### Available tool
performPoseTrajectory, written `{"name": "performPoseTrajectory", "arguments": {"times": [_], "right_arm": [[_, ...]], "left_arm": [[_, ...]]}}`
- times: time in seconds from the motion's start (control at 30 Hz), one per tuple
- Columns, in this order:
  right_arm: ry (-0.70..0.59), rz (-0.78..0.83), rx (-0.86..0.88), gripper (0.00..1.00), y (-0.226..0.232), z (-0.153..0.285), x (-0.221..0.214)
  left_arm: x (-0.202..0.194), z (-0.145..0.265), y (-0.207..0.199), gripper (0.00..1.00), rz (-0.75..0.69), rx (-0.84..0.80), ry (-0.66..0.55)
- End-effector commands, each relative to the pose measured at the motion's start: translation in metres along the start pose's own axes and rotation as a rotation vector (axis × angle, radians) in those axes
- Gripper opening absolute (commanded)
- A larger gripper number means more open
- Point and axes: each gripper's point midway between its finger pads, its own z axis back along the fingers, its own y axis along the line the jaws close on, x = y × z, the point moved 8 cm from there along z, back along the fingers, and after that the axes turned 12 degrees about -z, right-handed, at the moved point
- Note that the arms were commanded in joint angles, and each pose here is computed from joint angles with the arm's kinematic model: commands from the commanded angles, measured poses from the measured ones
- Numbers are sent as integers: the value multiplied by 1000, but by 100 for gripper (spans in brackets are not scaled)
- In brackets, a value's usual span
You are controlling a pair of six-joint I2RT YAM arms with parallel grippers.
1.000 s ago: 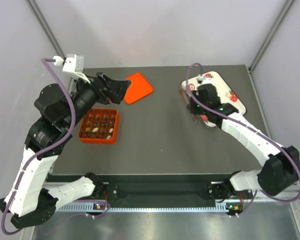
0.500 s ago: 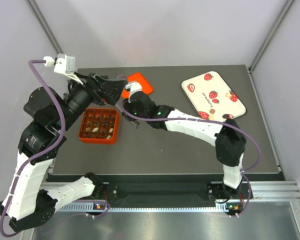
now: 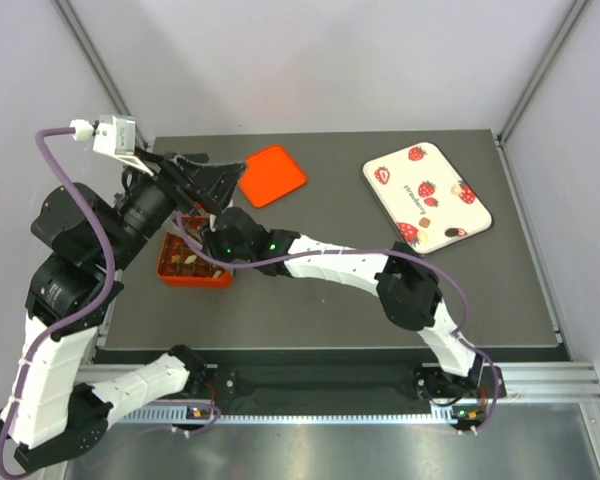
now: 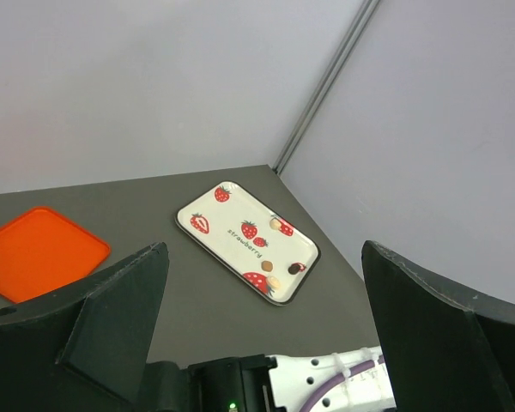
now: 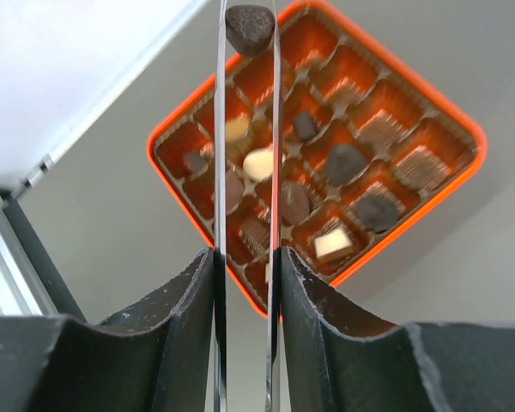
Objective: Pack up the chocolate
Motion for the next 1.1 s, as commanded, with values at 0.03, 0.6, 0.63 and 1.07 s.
{"name": "performPoseTrajectory", "arguments": {"times": [0.03, 0.6, 0.63, 1.07], "right_arm": [[-45, 4, 87, 32, 26, -6, 6], [-11, 28, 39, 39, 15, -15, -10], [-15, 30, 36, 40, 15, -14, -9], [-134, 120, -31, 40, 11, 7, 20]], "left_arm": [[12, 5, -2, 99, -5, -11, -55], [8, 3, -1, 99, -2, -7, -48], [7, 3, -1, 99, -2, -7, -46], [8, 2, -2, 99, 10, -9, -40]]}}
